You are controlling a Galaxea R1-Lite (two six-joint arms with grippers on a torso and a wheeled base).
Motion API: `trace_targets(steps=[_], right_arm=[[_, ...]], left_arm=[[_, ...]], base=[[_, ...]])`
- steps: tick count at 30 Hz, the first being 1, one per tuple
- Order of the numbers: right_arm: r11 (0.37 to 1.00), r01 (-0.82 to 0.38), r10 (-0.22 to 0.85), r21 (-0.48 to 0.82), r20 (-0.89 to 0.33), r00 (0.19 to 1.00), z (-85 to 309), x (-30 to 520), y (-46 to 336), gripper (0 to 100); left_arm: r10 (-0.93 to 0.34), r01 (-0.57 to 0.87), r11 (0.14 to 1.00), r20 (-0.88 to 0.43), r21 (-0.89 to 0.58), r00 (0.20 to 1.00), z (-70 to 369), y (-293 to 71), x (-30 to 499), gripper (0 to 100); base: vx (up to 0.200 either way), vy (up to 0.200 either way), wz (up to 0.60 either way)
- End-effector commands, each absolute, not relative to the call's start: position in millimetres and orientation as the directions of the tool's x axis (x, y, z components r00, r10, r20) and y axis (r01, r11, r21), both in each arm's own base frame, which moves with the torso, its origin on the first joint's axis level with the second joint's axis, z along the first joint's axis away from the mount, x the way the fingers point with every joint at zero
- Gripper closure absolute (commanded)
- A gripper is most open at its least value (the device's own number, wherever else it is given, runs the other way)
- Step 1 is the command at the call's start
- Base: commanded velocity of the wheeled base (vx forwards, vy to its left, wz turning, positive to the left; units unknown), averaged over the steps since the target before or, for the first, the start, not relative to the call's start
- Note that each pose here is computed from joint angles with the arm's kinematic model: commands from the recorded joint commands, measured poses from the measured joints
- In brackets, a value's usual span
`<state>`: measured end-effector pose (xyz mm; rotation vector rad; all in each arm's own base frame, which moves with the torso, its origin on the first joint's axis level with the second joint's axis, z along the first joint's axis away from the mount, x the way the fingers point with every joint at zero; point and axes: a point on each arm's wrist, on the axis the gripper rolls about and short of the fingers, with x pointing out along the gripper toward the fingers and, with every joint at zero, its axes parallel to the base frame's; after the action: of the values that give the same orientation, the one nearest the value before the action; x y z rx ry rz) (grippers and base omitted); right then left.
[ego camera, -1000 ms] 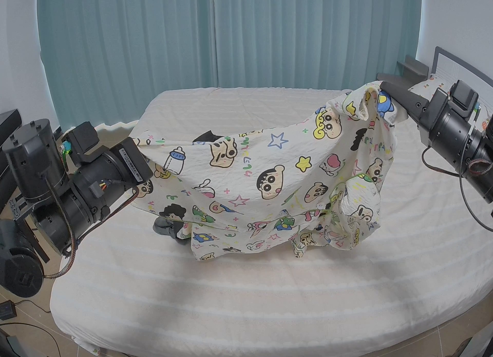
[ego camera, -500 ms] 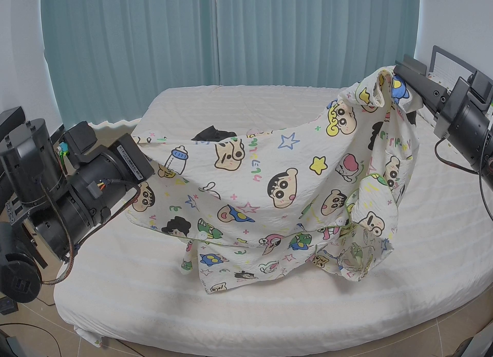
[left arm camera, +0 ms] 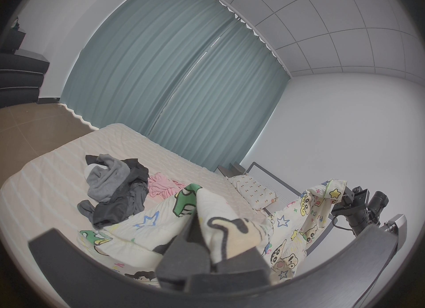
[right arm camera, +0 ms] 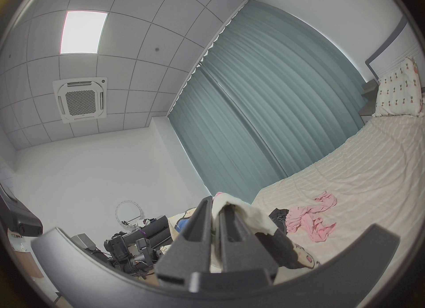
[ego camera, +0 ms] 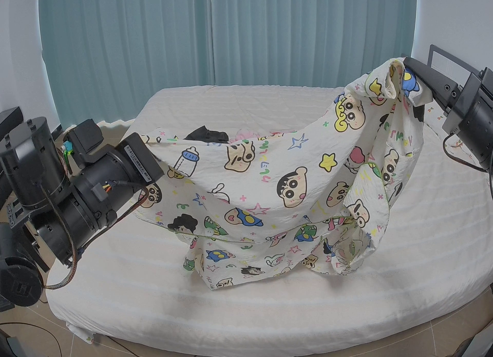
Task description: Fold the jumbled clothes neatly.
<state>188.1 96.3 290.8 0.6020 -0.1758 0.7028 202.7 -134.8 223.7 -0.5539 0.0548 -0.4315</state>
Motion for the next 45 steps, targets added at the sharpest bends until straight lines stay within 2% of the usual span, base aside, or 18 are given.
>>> trace_targets(steps=[1,26,36,45], right_arm=[[0.603,-0.653,0.554,0.459,0.348,0.756,291.1,189.0,96.4,100],[0.602,-0.662,0.542,0.447,0.380,0.750,300.2,187.6,93.9,100],[0.625,-0.652,0.498,0.429,0.424,0.756,313.6,186.4,82.3,100],[0.652,-0.628,0.467,0.424,0.428,0.774,314.8,188.7,73.0,100]], left_arm=[[-0.414,0.385,0.762,0.066,-0.521,0.908,224.3,-136.6,203.5,100],[-0.388,0.377,0.764,0.094,-0.524,0.917,232.1,-140.4,200.4,100],[-0.335,0.366,0.762,0.158,-0.535,0.929,240.9,-140.5,202.5,100],[-0.331,0.359,0.765,0.151,-0.535,0.931,239.2,-145.5,208.9,100]], base=[[0.000,-0.200,0.00],[0.000,-0.200,0.00],[0.000,-0.200,0.00],[0.000,-0.200,0.00]])
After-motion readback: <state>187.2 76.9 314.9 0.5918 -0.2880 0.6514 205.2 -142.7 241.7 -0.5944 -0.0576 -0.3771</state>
